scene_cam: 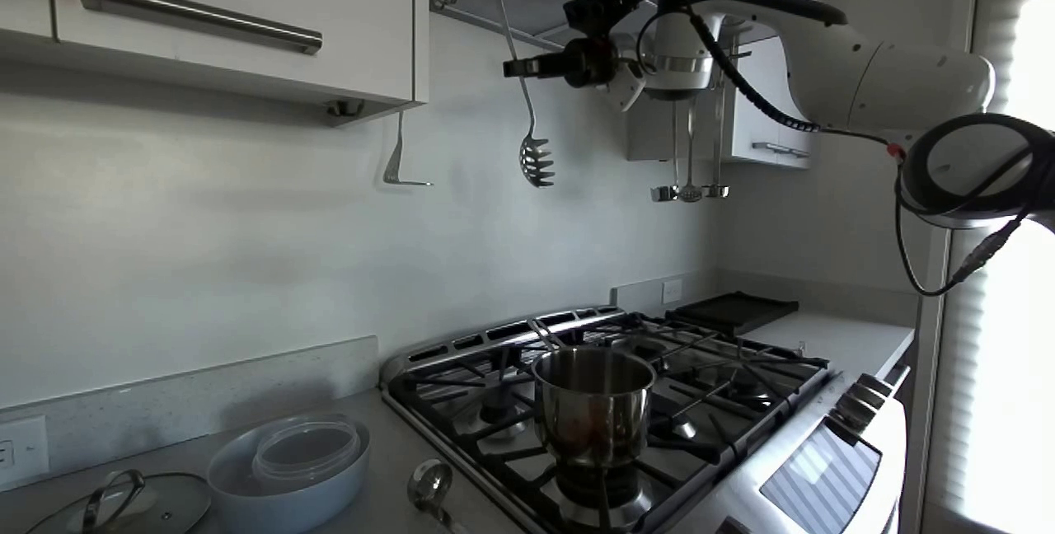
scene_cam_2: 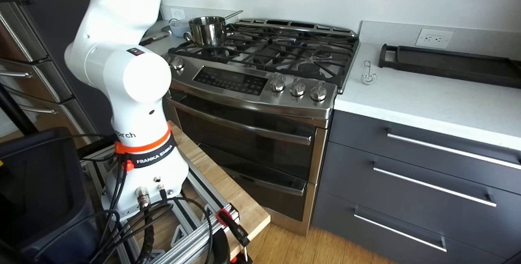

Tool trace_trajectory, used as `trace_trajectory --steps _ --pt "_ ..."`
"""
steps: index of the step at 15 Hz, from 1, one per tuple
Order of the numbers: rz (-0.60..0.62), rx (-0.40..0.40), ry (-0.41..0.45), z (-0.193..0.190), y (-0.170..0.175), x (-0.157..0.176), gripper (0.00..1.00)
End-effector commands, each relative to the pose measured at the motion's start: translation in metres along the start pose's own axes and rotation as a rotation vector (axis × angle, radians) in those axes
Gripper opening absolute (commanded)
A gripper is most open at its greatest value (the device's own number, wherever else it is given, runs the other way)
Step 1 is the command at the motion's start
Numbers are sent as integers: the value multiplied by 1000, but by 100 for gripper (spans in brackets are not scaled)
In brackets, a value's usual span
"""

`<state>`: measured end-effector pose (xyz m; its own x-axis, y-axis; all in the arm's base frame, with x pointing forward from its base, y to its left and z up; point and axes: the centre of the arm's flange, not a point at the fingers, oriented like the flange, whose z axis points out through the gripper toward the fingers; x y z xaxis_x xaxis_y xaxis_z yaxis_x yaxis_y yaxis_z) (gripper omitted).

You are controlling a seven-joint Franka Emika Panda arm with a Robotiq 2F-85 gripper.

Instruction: Remove the silver utensil from the pot and hang it on the hook at the top left

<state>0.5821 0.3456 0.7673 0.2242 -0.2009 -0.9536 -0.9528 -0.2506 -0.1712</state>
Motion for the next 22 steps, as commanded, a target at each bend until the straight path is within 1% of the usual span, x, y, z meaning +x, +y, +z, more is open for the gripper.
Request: trace_trajectory --steps 1,22 --pt "-3 8 9 -5 -8 -5 3" --pt "17 4 8 13 -20 8 3"
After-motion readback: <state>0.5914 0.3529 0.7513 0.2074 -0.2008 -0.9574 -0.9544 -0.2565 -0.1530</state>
